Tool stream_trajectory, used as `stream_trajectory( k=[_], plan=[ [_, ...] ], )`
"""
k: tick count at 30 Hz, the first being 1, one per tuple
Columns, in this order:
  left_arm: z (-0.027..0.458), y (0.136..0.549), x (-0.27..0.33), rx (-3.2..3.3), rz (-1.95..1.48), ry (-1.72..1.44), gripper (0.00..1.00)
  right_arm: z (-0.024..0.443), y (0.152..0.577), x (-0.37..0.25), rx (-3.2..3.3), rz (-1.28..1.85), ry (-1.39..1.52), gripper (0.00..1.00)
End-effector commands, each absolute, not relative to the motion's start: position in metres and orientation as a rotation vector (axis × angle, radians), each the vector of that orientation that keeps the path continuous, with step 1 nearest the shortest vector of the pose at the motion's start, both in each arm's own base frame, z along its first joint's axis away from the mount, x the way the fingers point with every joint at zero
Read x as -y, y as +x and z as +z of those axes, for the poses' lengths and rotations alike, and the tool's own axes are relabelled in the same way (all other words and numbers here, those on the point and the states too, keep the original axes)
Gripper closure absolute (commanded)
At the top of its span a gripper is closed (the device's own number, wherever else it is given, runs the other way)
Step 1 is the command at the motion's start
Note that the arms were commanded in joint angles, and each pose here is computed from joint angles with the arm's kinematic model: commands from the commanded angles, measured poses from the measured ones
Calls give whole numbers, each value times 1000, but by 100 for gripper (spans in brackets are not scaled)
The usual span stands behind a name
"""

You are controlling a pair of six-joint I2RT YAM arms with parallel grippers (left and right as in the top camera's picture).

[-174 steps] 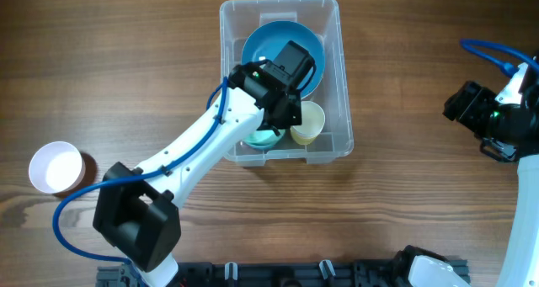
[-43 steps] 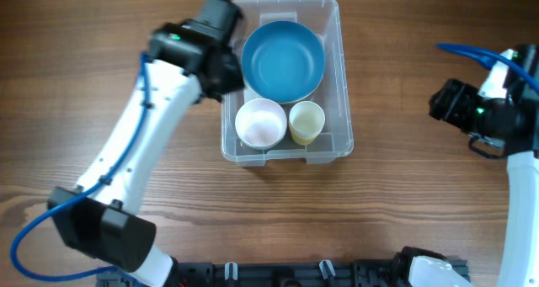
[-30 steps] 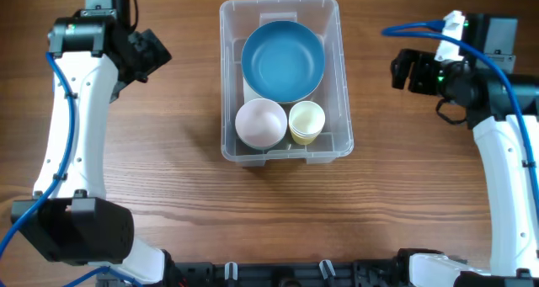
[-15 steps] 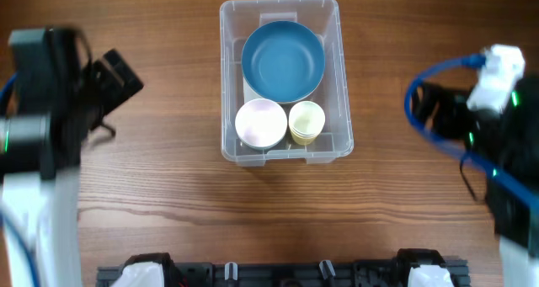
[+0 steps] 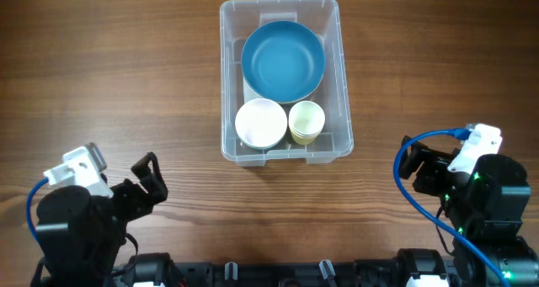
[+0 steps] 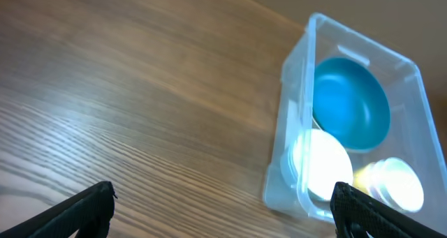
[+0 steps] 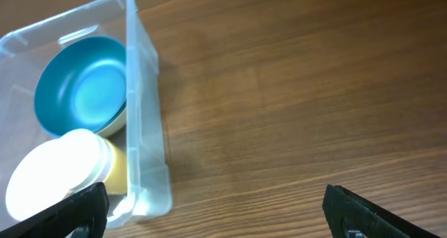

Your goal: Pack container

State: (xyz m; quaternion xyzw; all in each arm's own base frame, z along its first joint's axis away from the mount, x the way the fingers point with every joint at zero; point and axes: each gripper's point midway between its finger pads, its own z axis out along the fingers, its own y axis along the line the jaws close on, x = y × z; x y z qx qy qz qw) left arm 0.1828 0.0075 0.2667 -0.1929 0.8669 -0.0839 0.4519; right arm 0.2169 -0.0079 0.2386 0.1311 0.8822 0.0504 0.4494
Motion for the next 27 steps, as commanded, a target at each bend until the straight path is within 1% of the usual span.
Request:
stream_trajectory(
  k=[1, 23, 27],
  plan=[
    [272, 186, 3, -2135, -230, -343, 0, 241, 216, 18, -2156, 82, 391, 0],
    [269, 184, 3, -2151, -229, -347, 0, 235, 212, 17, -2187, 76, 390, 0],
    [269, 184, 3, -2151, -229, -347, 0, 248, 209, 14, -2116, 102, 360, 0]
  ],
)
